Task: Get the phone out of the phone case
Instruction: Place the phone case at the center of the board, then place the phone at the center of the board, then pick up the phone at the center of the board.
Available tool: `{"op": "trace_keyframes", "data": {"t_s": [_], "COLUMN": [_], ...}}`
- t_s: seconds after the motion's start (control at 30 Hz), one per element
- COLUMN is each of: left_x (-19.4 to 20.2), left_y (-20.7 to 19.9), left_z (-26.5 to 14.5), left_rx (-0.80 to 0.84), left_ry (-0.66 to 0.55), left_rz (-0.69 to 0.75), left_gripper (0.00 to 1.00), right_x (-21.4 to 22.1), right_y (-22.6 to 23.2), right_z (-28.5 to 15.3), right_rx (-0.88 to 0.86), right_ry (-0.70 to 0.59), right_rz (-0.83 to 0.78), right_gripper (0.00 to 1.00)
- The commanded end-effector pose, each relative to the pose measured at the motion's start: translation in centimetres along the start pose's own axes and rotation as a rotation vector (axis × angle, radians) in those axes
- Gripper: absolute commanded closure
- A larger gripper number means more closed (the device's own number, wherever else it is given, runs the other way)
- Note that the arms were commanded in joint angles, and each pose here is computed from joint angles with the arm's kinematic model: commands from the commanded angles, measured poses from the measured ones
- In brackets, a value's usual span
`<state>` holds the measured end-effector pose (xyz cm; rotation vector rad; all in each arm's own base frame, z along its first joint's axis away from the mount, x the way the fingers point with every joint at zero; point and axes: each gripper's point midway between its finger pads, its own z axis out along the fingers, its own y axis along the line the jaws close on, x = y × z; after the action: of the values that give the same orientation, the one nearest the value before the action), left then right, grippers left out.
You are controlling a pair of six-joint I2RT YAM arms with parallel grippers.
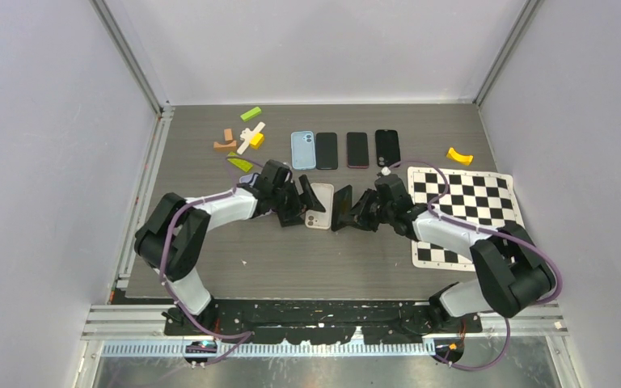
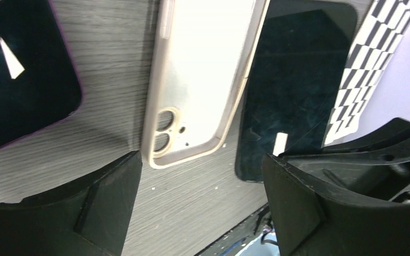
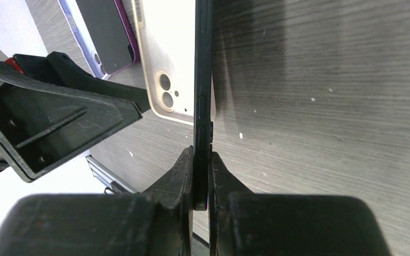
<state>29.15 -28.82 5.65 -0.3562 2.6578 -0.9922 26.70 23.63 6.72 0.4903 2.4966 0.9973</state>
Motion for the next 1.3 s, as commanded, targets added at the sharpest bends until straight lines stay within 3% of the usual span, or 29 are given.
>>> {"op": "trace_keyframes", "data": {"t_s": [0.0, 0.2, 0.37, 0.53, 0.67, 0.9, 1.0, 1.13, 1.27], "left_x": [-0.8, -1.5, -3.0, -4.9, -6.3, -8.2, -7.7, -6.6, -7.5], "left_y": [-0.1, -0.2, 1.0, 3.8, 6.7, 14.7, 18.8, 23.5, 25.2], "left_z": [-1.7, -3.4, -5.9, -9.4, -13.4, -20.8, -22.0, -22.3, -22.7], "left_rx": [-0.054, -0.085, -0.138, -0.187, -0.253, -0.608, -0.758, -0.833, -0.805], "left_ry": [-0.031, -0.066, -0.125, -0.195, -0.263, -0.432, -0.429, -0.387, -0.420], "left_rz": [0.089, 0.155, 0.170, 0.111, 0.041, -0.039, -0.095, -0.265, -0.383], "left_gripper": [0.11, 0.02, 0.00, 0.00, 0.00, 0.00, 0.00, 0.00, 0.00], "right_x": [-2.0, -2.6, -3.1, -3.5, -4.3, -4.4, -3.9, -2.9, -2.2], "right_y": [2.1, -1.2, -2.2, -2.7, -2.7, -0.2, 0.9, 1.3, 1.4], "right_z": [0.6, 0.9, 0.6, 0.1, -1.2, -4.1, -4.9, -4.9, -4.8], "right_rx": [-0.066, 0.087, 0.131, 0.173, 0.201, 0.089, 0.022, -0.024, -0.046], "right_ry": [-0.047, -0.061, -0.091, -0.105, -0.153, -0.219, -0.212, -0.179, -0.147], "right_rz": [-0.073, -0.125, -0.147, -0.178, -0.183, -0.213, -0.216, -0.201, -0.185], "right_gripper": [0.89, 0.75, 0.48, 0.36, 0.19, 0.18, 0.18, 0.14, 0.11]}}
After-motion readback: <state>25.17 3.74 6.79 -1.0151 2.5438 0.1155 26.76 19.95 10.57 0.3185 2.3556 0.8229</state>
